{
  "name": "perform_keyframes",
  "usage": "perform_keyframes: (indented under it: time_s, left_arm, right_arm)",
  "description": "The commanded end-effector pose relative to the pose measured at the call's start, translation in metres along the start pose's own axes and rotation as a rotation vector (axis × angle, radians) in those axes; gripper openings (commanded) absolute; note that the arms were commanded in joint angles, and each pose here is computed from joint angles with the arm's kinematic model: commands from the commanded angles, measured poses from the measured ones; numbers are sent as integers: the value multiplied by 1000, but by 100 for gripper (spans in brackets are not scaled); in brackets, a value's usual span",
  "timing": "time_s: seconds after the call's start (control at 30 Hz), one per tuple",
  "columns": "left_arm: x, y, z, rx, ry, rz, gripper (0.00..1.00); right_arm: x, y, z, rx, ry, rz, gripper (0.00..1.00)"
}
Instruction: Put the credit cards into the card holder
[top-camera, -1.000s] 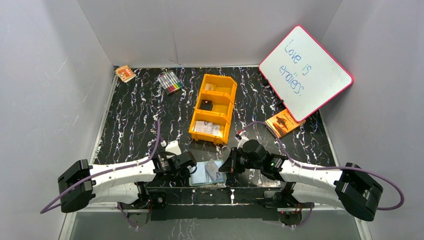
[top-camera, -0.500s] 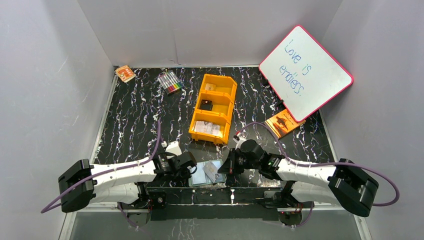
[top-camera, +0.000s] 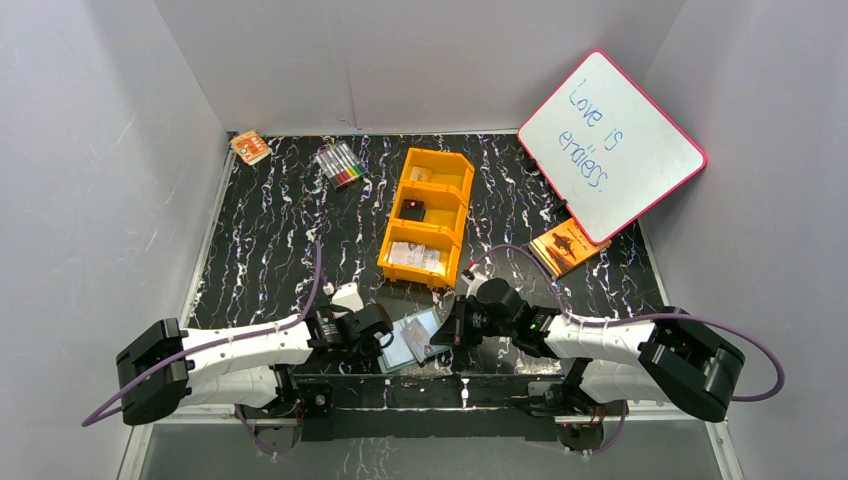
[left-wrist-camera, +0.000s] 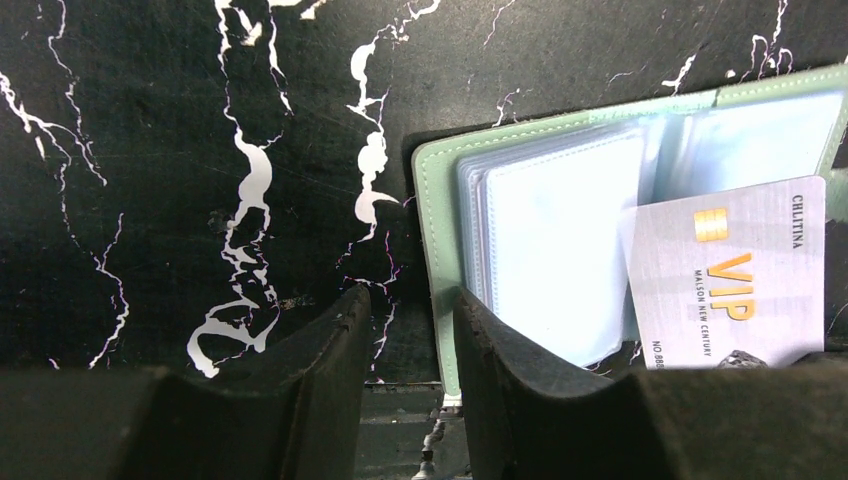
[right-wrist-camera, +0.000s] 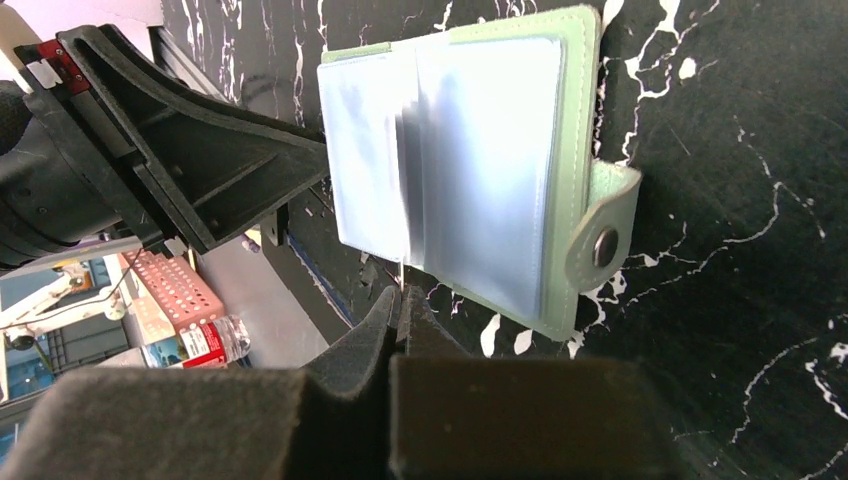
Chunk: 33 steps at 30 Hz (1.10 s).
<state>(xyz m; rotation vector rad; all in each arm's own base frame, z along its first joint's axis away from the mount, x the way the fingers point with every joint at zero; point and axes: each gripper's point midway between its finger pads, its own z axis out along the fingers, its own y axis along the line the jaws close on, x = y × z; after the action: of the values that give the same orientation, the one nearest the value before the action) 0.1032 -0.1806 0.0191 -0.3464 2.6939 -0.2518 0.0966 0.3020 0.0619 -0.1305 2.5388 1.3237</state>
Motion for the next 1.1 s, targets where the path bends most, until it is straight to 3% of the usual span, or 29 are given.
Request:
perform_keyframes:
  time_s: [0.0, 0.57, 1.07]
  left_arm:
    - [8, 9, 9, -26, 24, 5, 34]
    - [7, 18, 8, -59, 18, 23, 33]
    - [-5, 23, 0, -95, -25, 51, 34]
  right_arm:
    - [-6, 16, 4, -71, -13, -17, 0]
    - [-8, 11, 7, -53, -17, -87, 0]
    - [-14, 9, 2, -56, 62, -157, 0]
